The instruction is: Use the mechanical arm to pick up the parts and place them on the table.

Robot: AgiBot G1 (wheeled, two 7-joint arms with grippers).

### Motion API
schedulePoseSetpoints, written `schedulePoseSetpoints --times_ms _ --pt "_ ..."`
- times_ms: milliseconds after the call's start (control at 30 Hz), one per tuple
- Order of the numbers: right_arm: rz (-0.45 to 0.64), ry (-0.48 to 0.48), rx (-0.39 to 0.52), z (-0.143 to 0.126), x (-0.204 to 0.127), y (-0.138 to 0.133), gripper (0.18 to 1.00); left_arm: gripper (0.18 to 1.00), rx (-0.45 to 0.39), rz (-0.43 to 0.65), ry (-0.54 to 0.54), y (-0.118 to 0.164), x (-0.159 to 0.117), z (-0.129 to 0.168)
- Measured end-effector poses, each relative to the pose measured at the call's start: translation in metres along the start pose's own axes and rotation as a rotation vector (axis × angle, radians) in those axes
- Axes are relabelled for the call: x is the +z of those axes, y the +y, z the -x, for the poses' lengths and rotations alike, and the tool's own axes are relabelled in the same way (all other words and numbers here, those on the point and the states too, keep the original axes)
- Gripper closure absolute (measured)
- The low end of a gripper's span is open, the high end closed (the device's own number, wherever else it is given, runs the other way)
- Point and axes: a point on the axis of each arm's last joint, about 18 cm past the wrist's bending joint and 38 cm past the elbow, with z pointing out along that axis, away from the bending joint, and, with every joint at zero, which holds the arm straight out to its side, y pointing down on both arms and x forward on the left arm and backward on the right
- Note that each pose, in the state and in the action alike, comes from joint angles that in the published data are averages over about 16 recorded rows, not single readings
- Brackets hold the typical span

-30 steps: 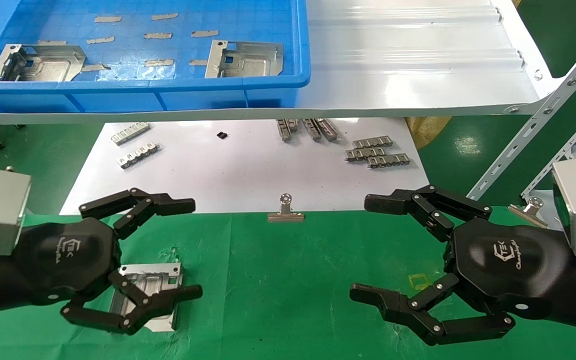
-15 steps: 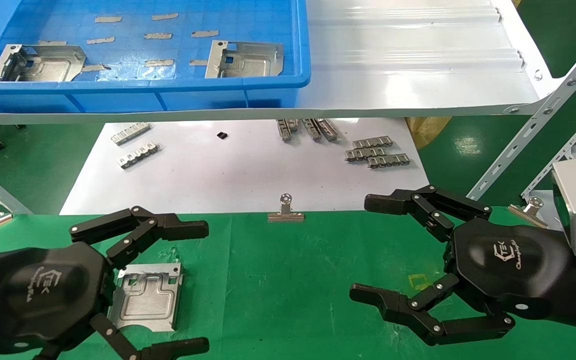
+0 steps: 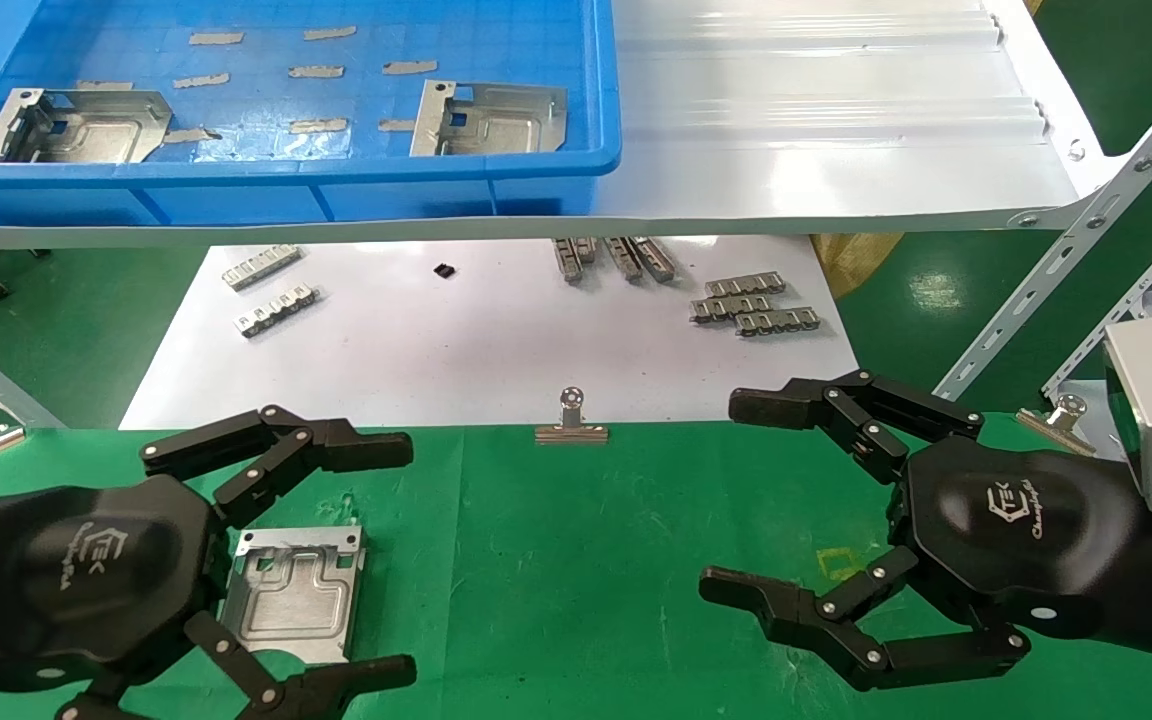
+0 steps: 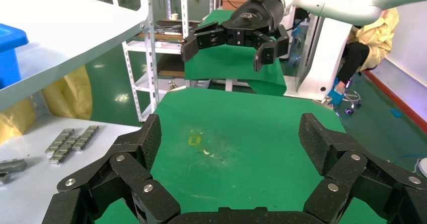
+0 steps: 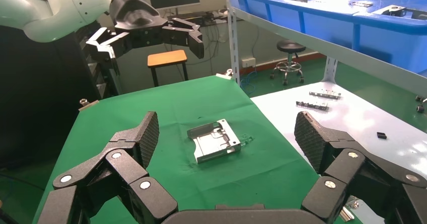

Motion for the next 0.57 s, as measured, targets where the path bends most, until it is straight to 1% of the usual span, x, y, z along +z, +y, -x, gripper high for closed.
schedulePoseSetpoints --times_ms 567 --pt "0.0 0.0 0.0 0.0 0.0 0.0 0.178 0.183 -0.001 0.003 -0.004 0.0014 -0.0004 0.002"
